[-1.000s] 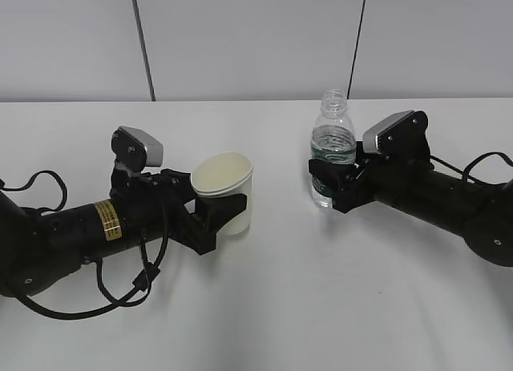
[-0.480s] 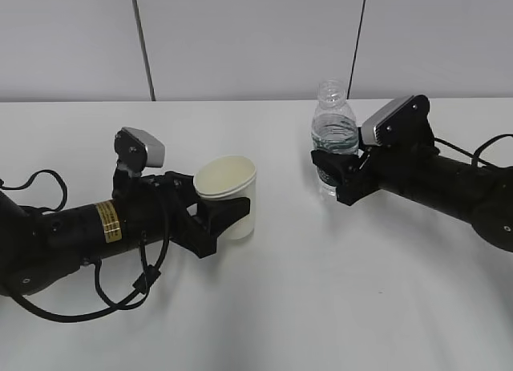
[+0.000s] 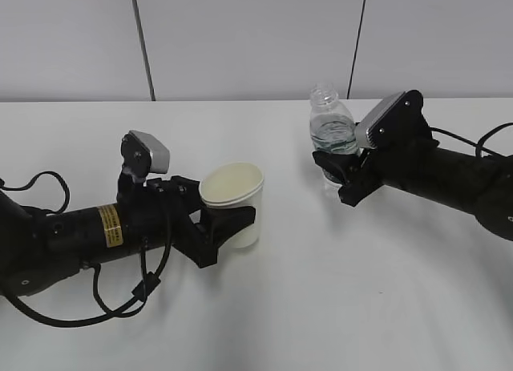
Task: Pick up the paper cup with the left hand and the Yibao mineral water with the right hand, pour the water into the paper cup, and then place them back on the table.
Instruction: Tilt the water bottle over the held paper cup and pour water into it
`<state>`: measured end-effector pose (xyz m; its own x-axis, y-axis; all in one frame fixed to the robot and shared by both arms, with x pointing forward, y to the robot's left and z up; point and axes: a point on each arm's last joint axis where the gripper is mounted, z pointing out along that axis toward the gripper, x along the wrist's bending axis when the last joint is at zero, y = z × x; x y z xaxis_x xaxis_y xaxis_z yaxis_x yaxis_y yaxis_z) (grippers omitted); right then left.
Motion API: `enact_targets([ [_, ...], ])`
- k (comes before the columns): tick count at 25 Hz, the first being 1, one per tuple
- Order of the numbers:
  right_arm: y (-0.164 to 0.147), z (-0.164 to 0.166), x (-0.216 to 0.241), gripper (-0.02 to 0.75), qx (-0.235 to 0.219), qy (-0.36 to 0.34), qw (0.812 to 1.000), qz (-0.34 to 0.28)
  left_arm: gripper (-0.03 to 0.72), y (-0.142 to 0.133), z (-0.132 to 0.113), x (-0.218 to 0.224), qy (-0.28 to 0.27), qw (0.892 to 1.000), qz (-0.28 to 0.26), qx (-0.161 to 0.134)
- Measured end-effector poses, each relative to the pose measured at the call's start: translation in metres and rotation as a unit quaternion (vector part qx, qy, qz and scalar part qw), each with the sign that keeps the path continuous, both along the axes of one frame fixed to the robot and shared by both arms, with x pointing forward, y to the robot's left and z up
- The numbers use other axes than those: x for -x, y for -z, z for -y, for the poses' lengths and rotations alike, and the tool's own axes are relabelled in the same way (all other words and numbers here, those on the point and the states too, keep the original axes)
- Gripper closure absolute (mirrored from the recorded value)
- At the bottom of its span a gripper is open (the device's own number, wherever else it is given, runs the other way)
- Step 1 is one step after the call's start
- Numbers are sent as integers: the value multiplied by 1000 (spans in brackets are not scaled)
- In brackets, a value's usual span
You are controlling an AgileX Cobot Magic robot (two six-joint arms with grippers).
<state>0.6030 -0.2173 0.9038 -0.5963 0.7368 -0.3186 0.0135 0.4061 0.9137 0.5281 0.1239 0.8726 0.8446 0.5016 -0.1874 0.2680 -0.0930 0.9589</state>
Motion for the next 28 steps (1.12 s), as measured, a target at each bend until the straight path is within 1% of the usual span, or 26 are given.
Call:
enact_targets([
  [6, -5, -2, -5, 260, 34, -17, 999, 33, 255, -7, 16, -1, 36, 999, 20, 4],
  [12, -7, -2, -8, 260, 68, -28, 995, 61, 255, -11, 27, 0, 55, 998, 29, 9],
  [20, -10, -3, -10, 260, 108, -42, 989, 94, 255, -17, 31, -6, 57, 997, 41, 16],
  [28, -18, -3, -9, 260, 138, -56, 981, 125, 256, -22, 35, -17, 53, 997, 55, 6],
])
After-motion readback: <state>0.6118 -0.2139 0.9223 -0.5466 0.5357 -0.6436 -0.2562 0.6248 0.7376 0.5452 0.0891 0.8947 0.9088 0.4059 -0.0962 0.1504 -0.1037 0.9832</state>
